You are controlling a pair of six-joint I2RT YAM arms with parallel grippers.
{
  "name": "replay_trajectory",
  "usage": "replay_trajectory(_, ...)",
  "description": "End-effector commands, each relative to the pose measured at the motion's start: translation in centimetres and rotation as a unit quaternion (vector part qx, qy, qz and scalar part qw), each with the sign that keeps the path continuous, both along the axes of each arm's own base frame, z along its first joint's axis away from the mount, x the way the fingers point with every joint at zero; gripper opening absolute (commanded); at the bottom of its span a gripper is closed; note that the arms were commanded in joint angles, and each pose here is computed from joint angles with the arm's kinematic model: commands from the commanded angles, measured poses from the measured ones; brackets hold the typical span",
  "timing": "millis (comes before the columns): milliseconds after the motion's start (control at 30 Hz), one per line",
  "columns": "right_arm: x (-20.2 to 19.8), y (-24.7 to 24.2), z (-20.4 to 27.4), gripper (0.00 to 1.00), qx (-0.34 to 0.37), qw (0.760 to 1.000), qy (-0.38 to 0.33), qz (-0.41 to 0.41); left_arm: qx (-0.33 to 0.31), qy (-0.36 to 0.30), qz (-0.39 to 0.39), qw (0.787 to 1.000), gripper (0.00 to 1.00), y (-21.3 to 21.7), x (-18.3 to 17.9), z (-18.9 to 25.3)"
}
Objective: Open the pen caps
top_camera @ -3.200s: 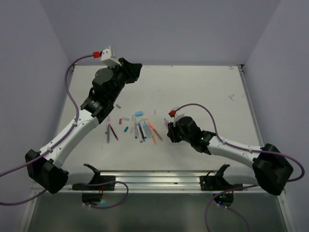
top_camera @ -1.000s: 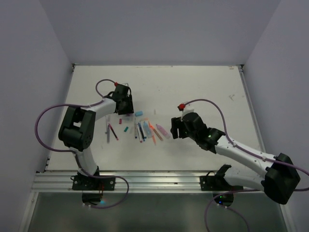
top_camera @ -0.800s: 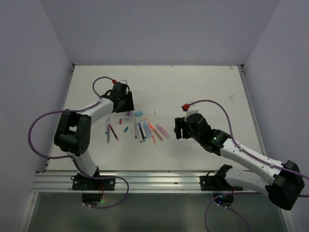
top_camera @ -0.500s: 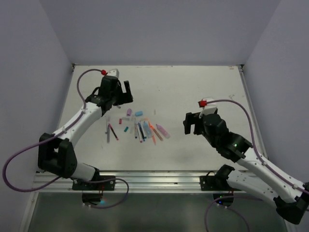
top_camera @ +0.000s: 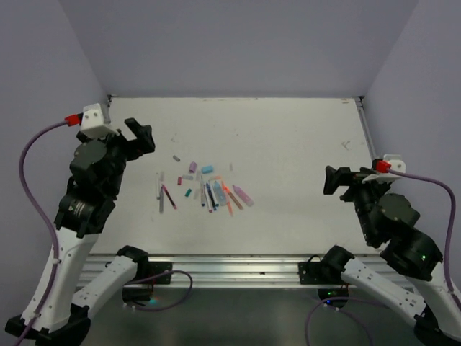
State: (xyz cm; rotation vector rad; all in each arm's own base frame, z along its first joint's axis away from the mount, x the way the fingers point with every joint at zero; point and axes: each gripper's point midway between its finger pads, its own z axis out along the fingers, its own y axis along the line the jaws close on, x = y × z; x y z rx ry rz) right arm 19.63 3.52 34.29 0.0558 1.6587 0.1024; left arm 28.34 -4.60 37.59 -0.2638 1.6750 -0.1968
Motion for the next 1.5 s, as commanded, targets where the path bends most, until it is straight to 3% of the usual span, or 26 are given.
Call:
replay_trajectory(0,-1.6,-3.9,1.4,0.99,-0.027,0.998,-0.023,-0.054,0.033,-0.038,0.068,0.996,1.0,4.0,-3.2,2.6)
replay_trajectory(267,-5.0,-8.8,3.9,0.99,0.002,0.992,-0.085,-0.094,0.018,-0.134,0.146,0.98,1.0,8.9,-10.2,6.7)
replay_trajectory(433,-5.8,-9.8,4.4,0.98,-0.005,0.991,-0.096,-0.098,0.009,-0.153,0.176,0.972,1.0,10.5,-12.3,7.0)
replay_trajectory(1467,-4.2,-7.9,3.7,0.99,-0.04,0.993,-0.086,-0.077,0.026,-0.118,0.165,0.979,1.0,9.3,-9.6,5.0)
